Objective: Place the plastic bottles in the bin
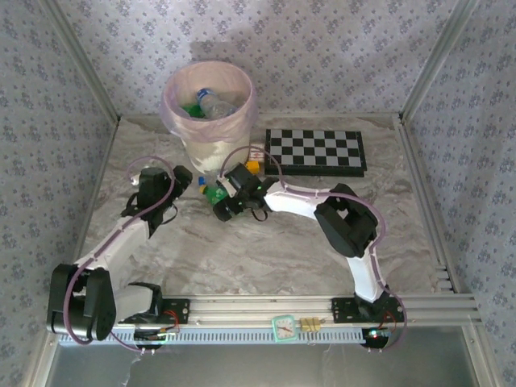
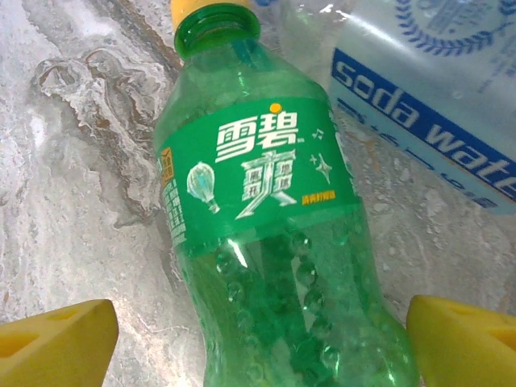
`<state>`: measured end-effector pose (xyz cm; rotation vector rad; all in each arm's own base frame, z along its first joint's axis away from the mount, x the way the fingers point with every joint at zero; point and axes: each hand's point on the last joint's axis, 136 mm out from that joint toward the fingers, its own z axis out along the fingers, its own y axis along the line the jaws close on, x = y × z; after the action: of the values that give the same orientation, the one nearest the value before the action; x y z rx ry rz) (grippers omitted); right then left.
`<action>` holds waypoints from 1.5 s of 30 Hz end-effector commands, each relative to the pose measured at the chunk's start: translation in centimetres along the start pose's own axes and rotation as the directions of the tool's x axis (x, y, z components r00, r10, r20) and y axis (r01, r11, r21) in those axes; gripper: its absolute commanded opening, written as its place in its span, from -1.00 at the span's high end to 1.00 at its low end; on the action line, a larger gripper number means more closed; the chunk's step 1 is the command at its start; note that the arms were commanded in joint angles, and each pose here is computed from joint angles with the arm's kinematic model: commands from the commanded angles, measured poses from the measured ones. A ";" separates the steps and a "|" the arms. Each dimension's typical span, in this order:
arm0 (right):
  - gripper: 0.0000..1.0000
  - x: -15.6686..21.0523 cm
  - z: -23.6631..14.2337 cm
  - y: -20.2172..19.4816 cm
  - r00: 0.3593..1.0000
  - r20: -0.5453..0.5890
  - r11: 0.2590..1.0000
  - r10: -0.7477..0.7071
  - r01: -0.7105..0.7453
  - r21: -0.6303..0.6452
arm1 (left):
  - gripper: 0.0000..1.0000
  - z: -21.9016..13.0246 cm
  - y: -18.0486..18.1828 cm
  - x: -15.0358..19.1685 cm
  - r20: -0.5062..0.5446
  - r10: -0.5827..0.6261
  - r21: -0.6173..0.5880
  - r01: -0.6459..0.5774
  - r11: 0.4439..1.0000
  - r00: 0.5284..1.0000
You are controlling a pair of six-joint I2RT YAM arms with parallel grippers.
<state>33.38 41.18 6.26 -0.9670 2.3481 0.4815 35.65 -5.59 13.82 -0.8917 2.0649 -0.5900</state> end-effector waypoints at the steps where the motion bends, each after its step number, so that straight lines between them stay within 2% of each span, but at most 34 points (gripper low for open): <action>1: -0.84 0.6 1.0 0.3 0.999 -0.038 1.000 -0.019 0.019 0.002 | -1.00 0.1 -1.0 -0.4 0.004 -0.022 0.039 0.022 0.999 1.000; 10: -0.66 1.3 2.1 0.0 0.997 -0.075 0.999 -0.037 0.039 0.025 | -1.00 0.3 -1.1 -0.2 -0.007 -0.024 0.042 0.024 0.999 1.000; 18: -0.16 1.5 1.8 0.3 0.996 -0.075 0.998 -0.047 0.049 0.025 | -1.00 0.1 -1.1 -0.5 0.006 -0.024 0.041 0.024 0.999 1.000; 23: -0.02 0.0 0.2 0.6 0.998 -0.032 0.998 -0.055 0.056 0.022 | -1.00 -0.4 -1.5 -1.0 0.025 -0.032 0.053 0.030 0.998 0.999; 28: 0.02 -2.9 -3.7 1.3 0.994 0.089 0.998 -0.064 0.065 -0.001 | -0.99 -1.9 -2.5 -2.1 0.085 -0.049 0.099 0.040 0.994 0.995; 33: 0.01 -5.4 -7.4 2.0 0.983 0.180 0.996 -0.041 0.054 -0.070 | -1.00 -4.6 -5.7 -3.6 0.147 -0.066 0.227 0.032 0.973 0.987; 40: 0.01 -8.5 -11.9 3.0 0.950 0.307 0.974 0.063 0.009 -0.225 | -1.00 -7.9 -11.3 -3.4 0.141 -0.046 0.403 -0.015 0.915 0.989; 45: 0.02 -9.7 -14.0 3.8 0.930 0.357 0.956 0.088 0.021 -0.292 | -1.00 -8.8 -14.2 -2.0 0.125 -0.002 0.482 -0.059 0.874 0.992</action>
<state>32.68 41.20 21.03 -0.8739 2.0555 0.8354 34.65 -10.90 24.59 -0.6727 1.8051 -0.8793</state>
